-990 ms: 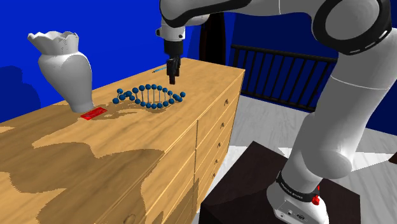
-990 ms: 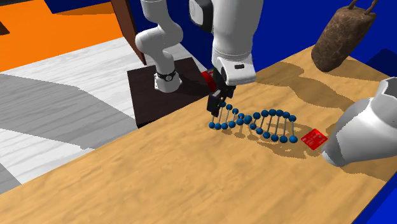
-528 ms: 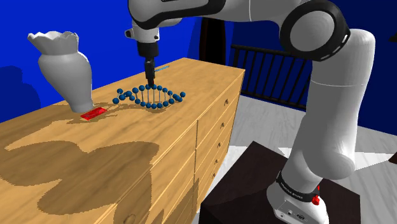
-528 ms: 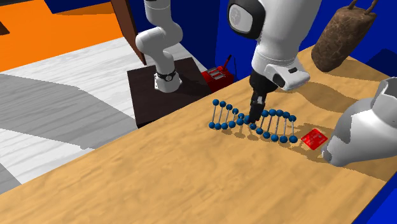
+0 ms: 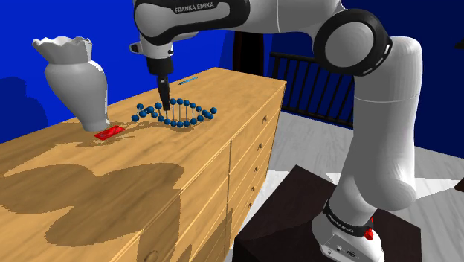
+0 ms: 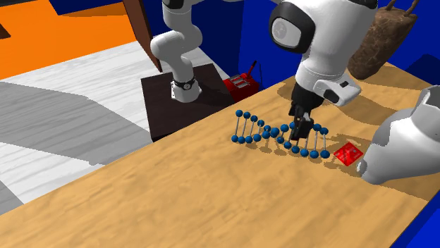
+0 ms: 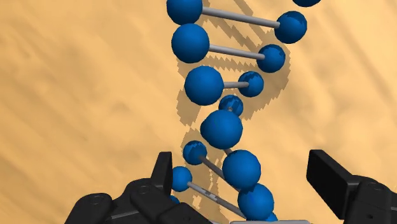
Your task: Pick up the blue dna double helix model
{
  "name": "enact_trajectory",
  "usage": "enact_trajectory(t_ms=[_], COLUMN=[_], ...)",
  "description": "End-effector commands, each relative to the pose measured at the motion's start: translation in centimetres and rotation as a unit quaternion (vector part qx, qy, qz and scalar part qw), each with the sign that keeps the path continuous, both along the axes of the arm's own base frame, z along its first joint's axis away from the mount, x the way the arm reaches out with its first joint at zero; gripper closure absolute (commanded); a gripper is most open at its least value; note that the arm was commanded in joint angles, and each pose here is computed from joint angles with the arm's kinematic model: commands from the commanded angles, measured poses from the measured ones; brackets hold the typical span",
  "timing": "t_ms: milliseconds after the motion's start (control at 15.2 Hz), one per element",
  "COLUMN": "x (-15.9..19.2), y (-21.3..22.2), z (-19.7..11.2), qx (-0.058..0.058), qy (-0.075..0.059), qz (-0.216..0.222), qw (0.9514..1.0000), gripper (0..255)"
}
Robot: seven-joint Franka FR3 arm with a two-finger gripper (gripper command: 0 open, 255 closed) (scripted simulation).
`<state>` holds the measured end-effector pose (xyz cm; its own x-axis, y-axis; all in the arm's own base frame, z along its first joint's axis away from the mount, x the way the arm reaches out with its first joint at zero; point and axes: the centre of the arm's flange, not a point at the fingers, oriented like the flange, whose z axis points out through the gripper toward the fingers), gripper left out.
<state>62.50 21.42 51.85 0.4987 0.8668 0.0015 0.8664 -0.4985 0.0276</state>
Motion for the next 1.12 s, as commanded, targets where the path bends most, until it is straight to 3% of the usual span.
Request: enact_trajectory(t_ms=[0,198,264,858,1056], x=[0.1,0.1,0.0,0.1,0.1], y=[0.0,0.0,0.0,0.0,0.0], z=[-1.0,-1.8,-1.8,-1.8,-0.2], qx=[0.000,0.000,0.000,0.000,0.000], qy=[0.000,0.000,0.000,0.000,0.000], qz=[0.001,0.001,0.001,0.001,0.001], qw=[1.0000,1.0000,1.0000,1.0000,1.0000], gripper=[0,0,255,255,255])
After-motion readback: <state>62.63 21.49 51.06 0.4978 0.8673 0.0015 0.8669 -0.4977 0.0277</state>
